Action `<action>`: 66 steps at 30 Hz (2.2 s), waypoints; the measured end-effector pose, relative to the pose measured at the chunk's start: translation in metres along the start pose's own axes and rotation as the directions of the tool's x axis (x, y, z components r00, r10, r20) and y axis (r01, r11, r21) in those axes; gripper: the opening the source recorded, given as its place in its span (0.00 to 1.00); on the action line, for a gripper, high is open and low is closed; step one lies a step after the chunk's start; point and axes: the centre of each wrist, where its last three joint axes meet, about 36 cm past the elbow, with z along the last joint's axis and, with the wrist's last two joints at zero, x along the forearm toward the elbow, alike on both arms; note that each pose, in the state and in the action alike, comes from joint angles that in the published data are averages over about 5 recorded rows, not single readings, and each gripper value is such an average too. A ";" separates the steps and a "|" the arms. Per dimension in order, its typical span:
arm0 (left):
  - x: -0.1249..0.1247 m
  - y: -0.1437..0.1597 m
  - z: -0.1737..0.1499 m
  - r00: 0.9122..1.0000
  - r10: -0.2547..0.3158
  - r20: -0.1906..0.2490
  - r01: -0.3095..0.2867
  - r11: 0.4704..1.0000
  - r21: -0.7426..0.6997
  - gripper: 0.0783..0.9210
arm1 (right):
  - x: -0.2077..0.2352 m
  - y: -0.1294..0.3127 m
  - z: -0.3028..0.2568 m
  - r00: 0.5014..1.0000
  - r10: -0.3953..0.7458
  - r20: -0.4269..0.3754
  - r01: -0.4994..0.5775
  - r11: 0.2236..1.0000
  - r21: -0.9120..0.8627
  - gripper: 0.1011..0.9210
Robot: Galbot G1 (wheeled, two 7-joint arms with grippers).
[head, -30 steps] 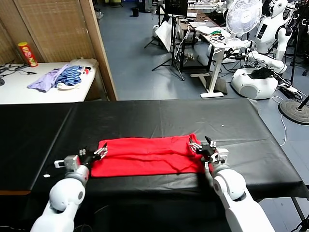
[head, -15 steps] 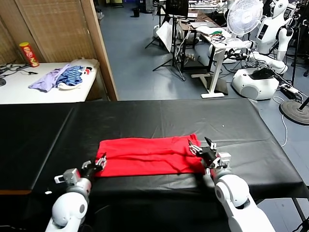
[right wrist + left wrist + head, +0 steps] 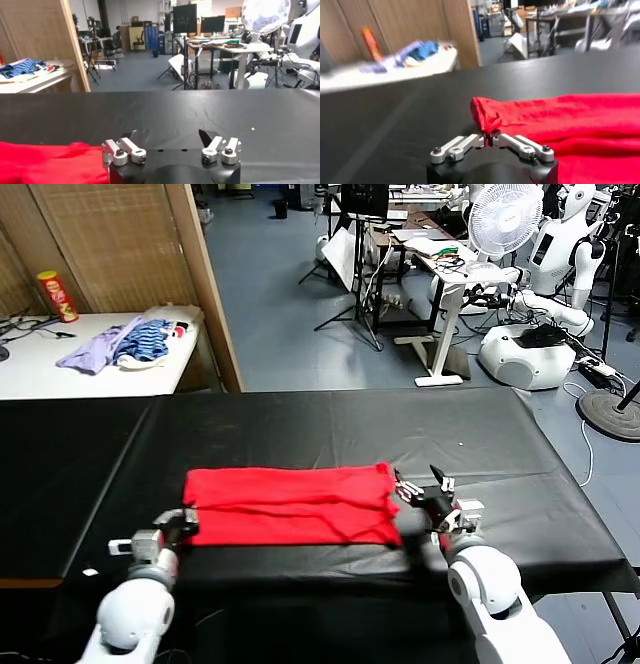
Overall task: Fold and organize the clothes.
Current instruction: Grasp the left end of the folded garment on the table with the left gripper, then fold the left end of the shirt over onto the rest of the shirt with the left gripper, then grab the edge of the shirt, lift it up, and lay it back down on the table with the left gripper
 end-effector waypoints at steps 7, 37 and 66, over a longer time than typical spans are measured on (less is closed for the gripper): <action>-0.001 0.047 -0.015 0.997 -0.077 0.009 0.078 0.983 -0.168 0.10 | 0.008 0.007 -0.006 1.000 -0.006 0.014 0.006 1.000 -0.003 0.85; 0.040 -0.169 -0.081 0.885 0.457 0.089 -0.447 0.779 0.440 0.11 | 0.015 0.003 0.002 0.999 0.042 -0.006 -0.042 0.999 -0.004 0.85; 0.028 -0.072 -0.030 0.968 0.239 0.078 -0.249 0.872 0.422 0.85 | -0.065 0.115 0.031 0.967 -0.233 -0.104 0.251 0.939 0.236 0.85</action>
